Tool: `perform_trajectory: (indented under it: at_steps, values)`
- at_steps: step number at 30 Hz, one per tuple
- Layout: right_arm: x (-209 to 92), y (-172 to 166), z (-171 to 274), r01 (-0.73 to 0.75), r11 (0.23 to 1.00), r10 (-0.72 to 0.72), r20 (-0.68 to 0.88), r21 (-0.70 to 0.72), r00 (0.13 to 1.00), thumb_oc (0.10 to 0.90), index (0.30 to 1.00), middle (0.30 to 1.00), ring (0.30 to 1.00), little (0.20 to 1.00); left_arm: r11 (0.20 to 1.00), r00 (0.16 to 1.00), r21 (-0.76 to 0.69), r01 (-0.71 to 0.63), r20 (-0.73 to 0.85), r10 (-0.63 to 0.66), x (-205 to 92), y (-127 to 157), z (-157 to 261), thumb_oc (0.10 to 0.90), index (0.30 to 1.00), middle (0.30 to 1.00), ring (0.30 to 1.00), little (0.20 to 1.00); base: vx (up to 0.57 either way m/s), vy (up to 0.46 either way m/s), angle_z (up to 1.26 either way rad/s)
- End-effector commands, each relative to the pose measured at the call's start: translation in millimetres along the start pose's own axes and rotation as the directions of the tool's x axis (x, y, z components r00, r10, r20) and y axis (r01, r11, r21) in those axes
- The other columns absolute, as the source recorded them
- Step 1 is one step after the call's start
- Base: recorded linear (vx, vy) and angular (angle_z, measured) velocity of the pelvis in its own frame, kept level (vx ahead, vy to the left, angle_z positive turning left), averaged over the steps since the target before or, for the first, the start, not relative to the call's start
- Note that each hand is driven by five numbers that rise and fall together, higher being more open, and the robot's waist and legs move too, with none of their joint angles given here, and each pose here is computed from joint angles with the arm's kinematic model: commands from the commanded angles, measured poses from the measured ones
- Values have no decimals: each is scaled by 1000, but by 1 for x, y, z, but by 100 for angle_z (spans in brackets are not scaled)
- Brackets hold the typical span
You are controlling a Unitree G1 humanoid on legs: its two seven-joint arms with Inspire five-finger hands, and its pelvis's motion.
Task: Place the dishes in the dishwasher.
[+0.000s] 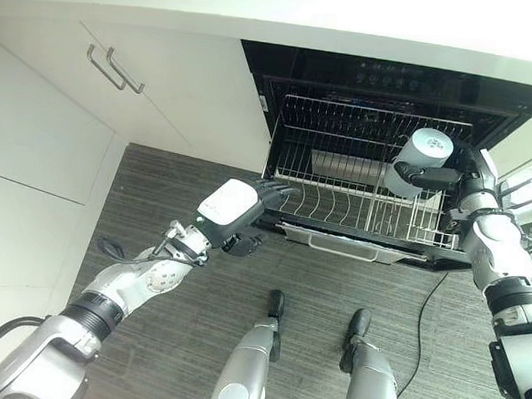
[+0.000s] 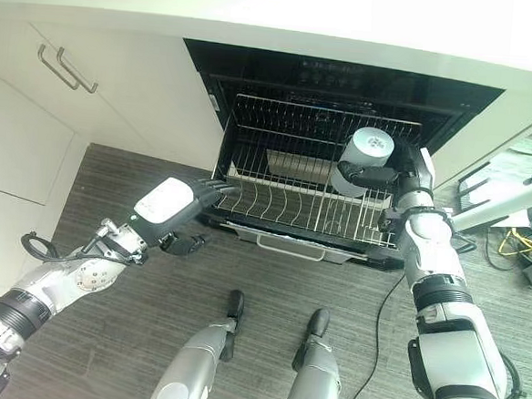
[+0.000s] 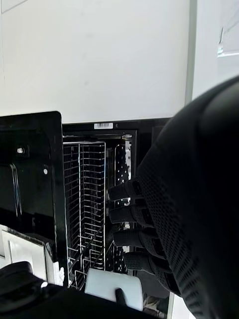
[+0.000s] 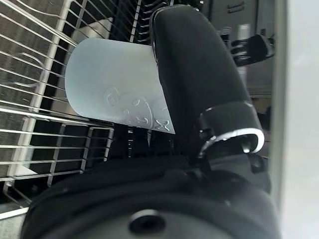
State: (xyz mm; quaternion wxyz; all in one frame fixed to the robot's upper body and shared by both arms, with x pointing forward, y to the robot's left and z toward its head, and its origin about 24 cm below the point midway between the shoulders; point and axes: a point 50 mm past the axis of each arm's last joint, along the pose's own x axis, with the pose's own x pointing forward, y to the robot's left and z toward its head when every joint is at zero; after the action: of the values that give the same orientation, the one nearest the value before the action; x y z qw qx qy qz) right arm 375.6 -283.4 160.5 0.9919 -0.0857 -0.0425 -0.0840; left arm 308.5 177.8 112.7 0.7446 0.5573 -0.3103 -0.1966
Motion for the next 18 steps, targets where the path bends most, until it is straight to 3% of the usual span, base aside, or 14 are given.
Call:
perform_trajectory:
  at_steps: [1,18]
  values:
    - [11,-8,61,42,998,-32,239,-36,971,400,300,300,300,300,987,982,-36,-154,102,157,13,38,13,800,900,900,900,900,-28,9,9]
    - [5,0,16,69,997,-64,123,-36,990,400,300,300,300,300,980,969,-39,-195,148,198,23,45,24,800,900,900,900,900,-4,5,0]
